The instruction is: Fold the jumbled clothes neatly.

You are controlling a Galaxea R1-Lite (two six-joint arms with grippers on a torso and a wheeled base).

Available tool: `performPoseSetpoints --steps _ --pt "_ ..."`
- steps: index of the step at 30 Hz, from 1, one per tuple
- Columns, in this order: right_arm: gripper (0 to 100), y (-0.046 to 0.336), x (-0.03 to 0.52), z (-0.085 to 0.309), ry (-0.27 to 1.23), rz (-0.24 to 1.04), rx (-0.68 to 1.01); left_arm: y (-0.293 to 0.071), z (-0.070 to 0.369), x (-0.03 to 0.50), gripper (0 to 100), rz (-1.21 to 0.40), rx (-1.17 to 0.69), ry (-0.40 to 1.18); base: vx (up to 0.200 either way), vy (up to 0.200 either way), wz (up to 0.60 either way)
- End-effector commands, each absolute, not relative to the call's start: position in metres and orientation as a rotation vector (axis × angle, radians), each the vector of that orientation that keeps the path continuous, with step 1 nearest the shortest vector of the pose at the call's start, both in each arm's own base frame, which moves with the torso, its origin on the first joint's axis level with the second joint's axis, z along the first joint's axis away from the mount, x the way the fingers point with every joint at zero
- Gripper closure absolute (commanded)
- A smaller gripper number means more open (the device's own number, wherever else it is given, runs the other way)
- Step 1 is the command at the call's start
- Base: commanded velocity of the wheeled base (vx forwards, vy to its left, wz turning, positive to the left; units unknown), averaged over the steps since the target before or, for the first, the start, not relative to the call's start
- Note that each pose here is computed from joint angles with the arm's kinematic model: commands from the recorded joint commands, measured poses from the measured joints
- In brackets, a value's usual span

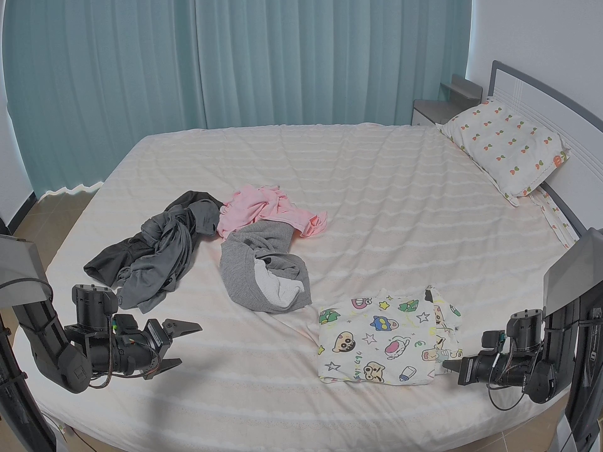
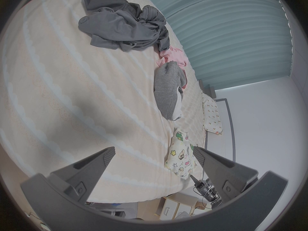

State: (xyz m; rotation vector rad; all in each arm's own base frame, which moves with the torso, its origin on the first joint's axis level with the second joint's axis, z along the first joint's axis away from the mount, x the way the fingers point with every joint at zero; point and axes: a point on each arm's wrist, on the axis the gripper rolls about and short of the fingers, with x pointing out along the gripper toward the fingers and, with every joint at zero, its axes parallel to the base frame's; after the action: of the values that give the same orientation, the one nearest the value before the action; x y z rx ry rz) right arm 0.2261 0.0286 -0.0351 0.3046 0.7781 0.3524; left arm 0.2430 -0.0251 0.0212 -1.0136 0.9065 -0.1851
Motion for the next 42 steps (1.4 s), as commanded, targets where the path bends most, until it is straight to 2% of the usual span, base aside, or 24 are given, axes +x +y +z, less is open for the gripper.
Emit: performPoseSetpoints --steps 1,5,12,13,20,26,39,40,42 --pt "100 0.020 0.229 -0.034 0.754 0.320 0.316 -0.025 0.021 0.243 0 -0.184 -1.013 0.905 0.000 0.000 0.00" --pt "100 0.018 0.234 -0.031 0.727 0.316 0.317 -0.025 0.021 0.243 0 -0.185 -1.014 0.907 0.000 0.000 0.00" --pt "100 0.028 0.250 0.003 0.548 0.396 0.307 -0.025 0.021 0.243 0 -0.186 -1.014 0.905 0.000 0.000 0.00" --pt "0 0.029 0.253 0.005 0.534 0.409 0.305 -0.025 0.021 0.243 0 -0.186 -1.014 0.905 0.000 0.000 0.00" --pt "0 0.047 0.289 -0.014 0.523 0.456 0.291 -0.025 0.021 0.243 0 -0.186 -1.014 0.905 0.000 0.000 0.00" --pt "0 0.050 0.326 -0.035 0.614 0.436 0.303 -0.025 0.021 0.243 0 -0.186 -1.014 0.905 0.000 0.000 0.00" --pt "0 0.055 0.373 -0.044 0.711 0.414 0.314 -0.026 0.020 0.242 0 -0.192 -0.994 0.912 0.000 0.000 0.00" --pt "100 0.055 0.375 -0.044 0.709 0.412 0.314 -0.026 0.020 0.242 0 -0.194 -0.991 0.912 0.000 0.000 0.00" --pt "100 0.054 0.379 -0.042 0.703 0.408 0.318 -0.026 0.019 0.242 0 -0.193 -0.983 0.912 0.000 0.000 0.00"
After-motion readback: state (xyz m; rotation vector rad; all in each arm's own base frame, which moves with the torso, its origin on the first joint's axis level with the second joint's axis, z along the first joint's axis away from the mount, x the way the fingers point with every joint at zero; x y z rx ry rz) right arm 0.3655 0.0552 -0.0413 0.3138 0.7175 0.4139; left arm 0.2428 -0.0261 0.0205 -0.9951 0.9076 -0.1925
